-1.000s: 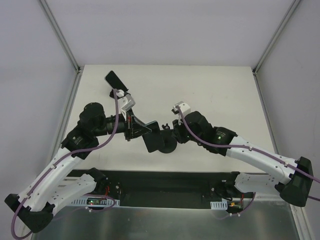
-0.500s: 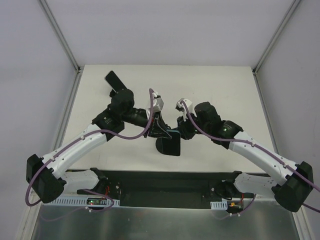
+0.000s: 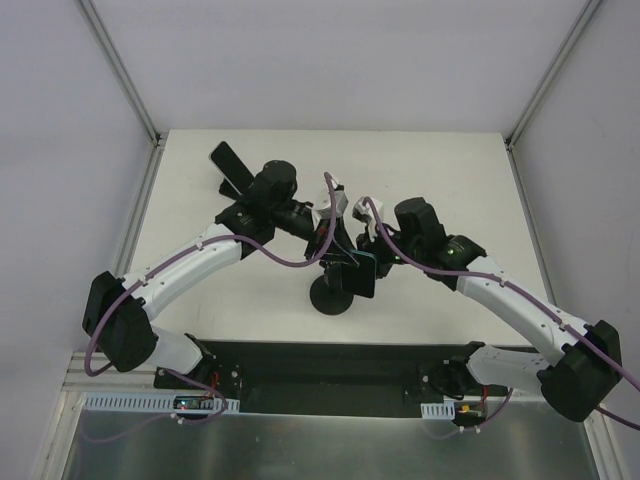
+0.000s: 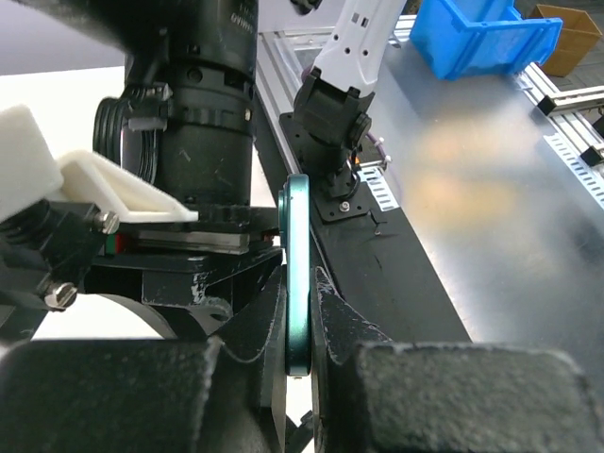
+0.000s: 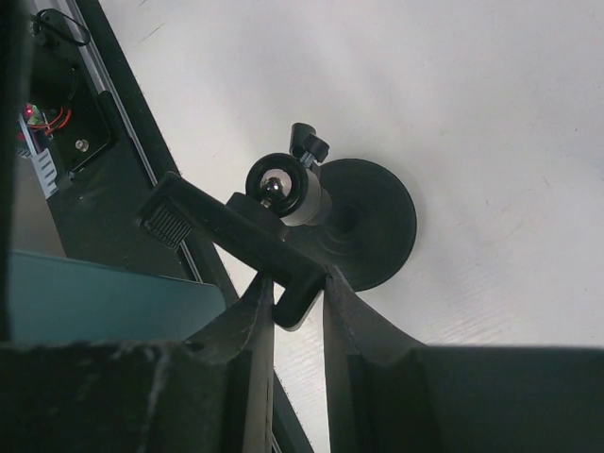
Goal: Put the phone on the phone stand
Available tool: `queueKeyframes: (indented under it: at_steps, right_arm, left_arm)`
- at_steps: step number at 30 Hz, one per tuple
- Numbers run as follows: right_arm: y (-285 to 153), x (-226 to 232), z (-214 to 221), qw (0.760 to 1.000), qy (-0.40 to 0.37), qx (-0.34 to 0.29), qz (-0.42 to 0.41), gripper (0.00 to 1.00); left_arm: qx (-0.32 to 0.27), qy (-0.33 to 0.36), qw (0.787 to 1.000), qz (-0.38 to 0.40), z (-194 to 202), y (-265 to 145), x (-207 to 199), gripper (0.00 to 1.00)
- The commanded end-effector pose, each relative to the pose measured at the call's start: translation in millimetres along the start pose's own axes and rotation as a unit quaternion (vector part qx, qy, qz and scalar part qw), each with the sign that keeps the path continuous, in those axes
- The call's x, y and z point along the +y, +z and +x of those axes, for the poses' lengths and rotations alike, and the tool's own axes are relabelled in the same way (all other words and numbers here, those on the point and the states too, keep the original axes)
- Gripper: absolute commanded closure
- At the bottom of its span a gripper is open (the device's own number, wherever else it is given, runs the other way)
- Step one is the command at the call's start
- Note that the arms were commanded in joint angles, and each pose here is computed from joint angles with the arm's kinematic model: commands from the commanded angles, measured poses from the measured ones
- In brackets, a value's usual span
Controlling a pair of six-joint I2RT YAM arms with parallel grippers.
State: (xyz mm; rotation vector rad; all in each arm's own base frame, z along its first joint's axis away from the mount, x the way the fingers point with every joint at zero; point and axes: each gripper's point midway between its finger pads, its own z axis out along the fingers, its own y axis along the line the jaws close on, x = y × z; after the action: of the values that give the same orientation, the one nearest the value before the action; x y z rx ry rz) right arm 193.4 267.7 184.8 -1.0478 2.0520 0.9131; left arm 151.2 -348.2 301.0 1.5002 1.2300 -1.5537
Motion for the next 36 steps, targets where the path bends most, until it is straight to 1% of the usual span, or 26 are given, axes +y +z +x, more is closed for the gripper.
queueKeyframes:
  at_steps: [1,6,13,16,17,18,19,22,23,24,25,26,27,28,29,30,31,32,33,34,35,36]
  right_arm:
    - [-7,14,-36,0.997,-0.032,-0.058,-0.038,1.00]
    - [-9,15,-38,0.997,-0.032,-0.061,-0.045,1.00]
    - [-13,10,-39,0.997,-0.028,-0.067,-0.035,1.00]
    - [-14,6,-41,0.997,-0.022,-0.073,-0.021,0.99]
    - [-14,4,-41,0.997,-0.019,-0.075,-0.015,1.00]
    - [-14,4,-42,0.997,-0.016,-0.077,-0.013,0.99]
    - [-16,3,-44,0.997,-0.015,-0.082,-0.005,1.00]
    - [-21,-6,-49,0.994,-0.007,-0.103,0.030,1.00]
    - [-23,-10,-51,0.993,-0.002,-0.109,0.046,1.00]
    - [-26,-12,-52,0.991,0.002,-0.116,0.060,1.00]
    - [-28,-22,-53,0.985,0.024,-0.127,0.110,1.00]
    - [-31,-28,-55,0.979,0.035,-0.137,0.145,1.00]
    - [-34,-29,-57,0.974,0.040,-0.146,0.166,0.99]
    - [-40,-37,-58,0.957,0.061,-0.162,0.235,1.00]
    - [-42,-37,-57,0.949,0.064,-0.169,0.257,1.00]
    - [-43,-35,-57,0.944,0.070,-0.177,0.268,1.00]
    - [-49,-38,-55,0.927,0.083,-0.187,0.313,1.00]
    - [-50,-37,-52,0.920,0.104,-0.192,0.325,1.00]
    - [-50,-38,-49,0.914,0.111,-0.191,0.340,1.00]
    - [-55,-35,-50,0.900,0.107,-0.201,0.373,1.00]
    - [-54,-32,-50,0.893,0.113,-0.208,0.382,1.00]
    - [-52,-25,-48,0.887,0.108,-0.215,0.395,1.00]
  left_arm:
    - [-0.017,0.075,0.997,0.028,-22,-3,-3,1.00]
    - [-0.012,0.057,0.998,0.017,-14,-11,10,1.00]
    - [-0.006,0.040,0.999,-0.009,-1,-22,15,1.00]
    - [0.002,0.022,0.999,-0.037,8,-26,16,1.00]
    - [0.008,0.002,0.998,-0.056,13,-27,19,1.00]
    - [0.009,0.003,0.998,-0.070,12,-29,18,1.00]
    - [0.016,-0.016,0.996,-0.085,21,-31,18,1.00]
    - [0.036,-0.040,0.985,-0.166,30,-43,26,1.00]
    - [0.044,-0.042,0.966,-0.252,30,-57,41,1.00]
    - [0.051,-0.047,0.955,-0.290,34,-64,46,1.00]
    - [0.053,-0.056,0.938,-0.339,36,-73,53,1.00]
    - [0.057,-0.046,0.928,-0.365,33,-70,47,1.00]
    - [0.083,-0.047,0.900,-0.425,46,-84,56,1.00]
    - [0.094,-0.038,0.883,-0.458,48,-88,57,1.00]
    - [0.105,-0.027,0.876,-0.470,49,-81,51,1.00]
    - [0.113,-0.021,0.840,-0.530,47,-98,58,1.00]
    - [0.105,-0.034,0.822,-0.559,45,-104,61,1.00]
    - [0.109,-0.038,0.811,-0.573,46,-108,63,1.00]
    - [0.115,-0.035,0.809,-0.575,46,-107,62,1.00]
    - [0.115,-0.029,0.766,-0.632,44,-127,67,1.00]
    - [0.107,-0.035,0.750,-0.652,44,-133,68,1.00]
    - [0.098,-0.047,0.739,-0.664,51,-137,69,1.00]
